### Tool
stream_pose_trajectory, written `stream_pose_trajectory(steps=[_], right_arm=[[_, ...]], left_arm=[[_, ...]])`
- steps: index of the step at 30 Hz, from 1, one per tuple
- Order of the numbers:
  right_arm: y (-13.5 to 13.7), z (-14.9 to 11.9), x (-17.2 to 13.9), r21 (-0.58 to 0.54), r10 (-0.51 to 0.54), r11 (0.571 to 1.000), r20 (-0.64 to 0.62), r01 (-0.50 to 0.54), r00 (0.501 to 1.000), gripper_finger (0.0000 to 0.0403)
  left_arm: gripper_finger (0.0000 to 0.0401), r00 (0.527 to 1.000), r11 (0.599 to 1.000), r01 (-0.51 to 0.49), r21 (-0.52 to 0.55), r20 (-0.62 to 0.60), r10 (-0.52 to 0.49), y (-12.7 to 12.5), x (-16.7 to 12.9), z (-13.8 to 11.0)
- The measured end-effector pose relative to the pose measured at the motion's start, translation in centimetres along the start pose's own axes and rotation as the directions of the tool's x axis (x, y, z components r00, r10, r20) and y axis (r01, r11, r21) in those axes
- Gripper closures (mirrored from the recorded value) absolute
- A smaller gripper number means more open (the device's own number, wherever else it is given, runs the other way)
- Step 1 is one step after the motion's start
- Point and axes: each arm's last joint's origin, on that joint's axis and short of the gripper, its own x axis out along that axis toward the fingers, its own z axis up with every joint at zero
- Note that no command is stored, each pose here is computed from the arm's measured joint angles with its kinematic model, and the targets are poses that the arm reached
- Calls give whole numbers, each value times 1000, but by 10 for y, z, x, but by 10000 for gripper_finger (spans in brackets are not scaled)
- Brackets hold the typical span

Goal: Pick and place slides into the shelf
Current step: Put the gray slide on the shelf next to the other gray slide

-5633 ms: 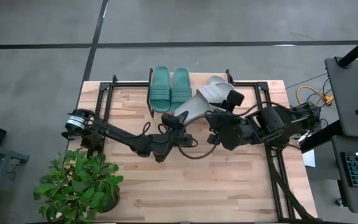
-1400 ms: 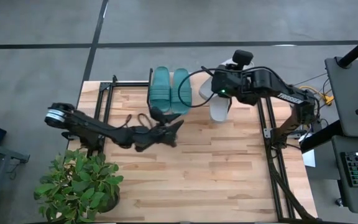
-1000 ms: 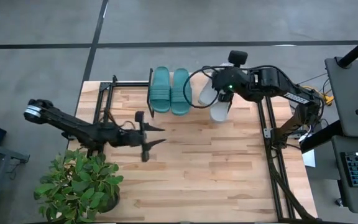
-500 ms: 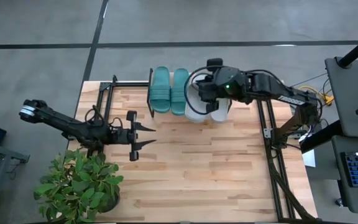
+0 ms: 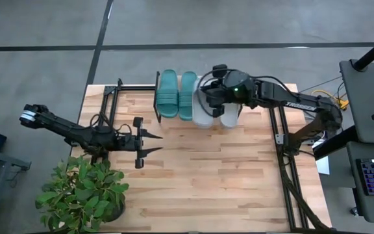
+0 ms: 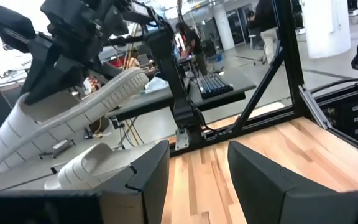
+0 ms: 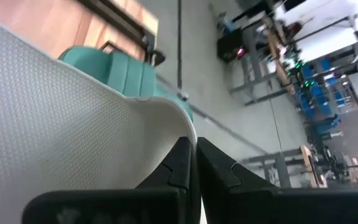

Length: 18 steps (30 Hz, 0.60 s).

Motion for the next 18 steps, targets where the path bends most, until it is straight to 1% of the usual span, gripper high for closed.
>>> stream_pose_trajectory(steps=[7, 10, 15, 18], right_arm=[[10, -35, 4, 36, -91, 996, 160, 86, 983, 394], [17, -51, 6, 28, -125, 992, 161, 122, 979, 394], [29, -79, 18, 66, -164, 986, 160, 156, 973, 394], [38, -90, 25, 48, -173, 985, 191, 167, 966, 394]], left_arm=[[252, 1000, 1000, -2, -17, -20, 2, -1, 1, -2], [252, 1000, 1000, -3, -17, -19, 2, -1, 1, -2], [252, 1000, 1000, -4, -16, -20, 4, -1, 1, -2], [252, 1000, 1000, -8, -15, -24, 8, -1, 1, -3]])
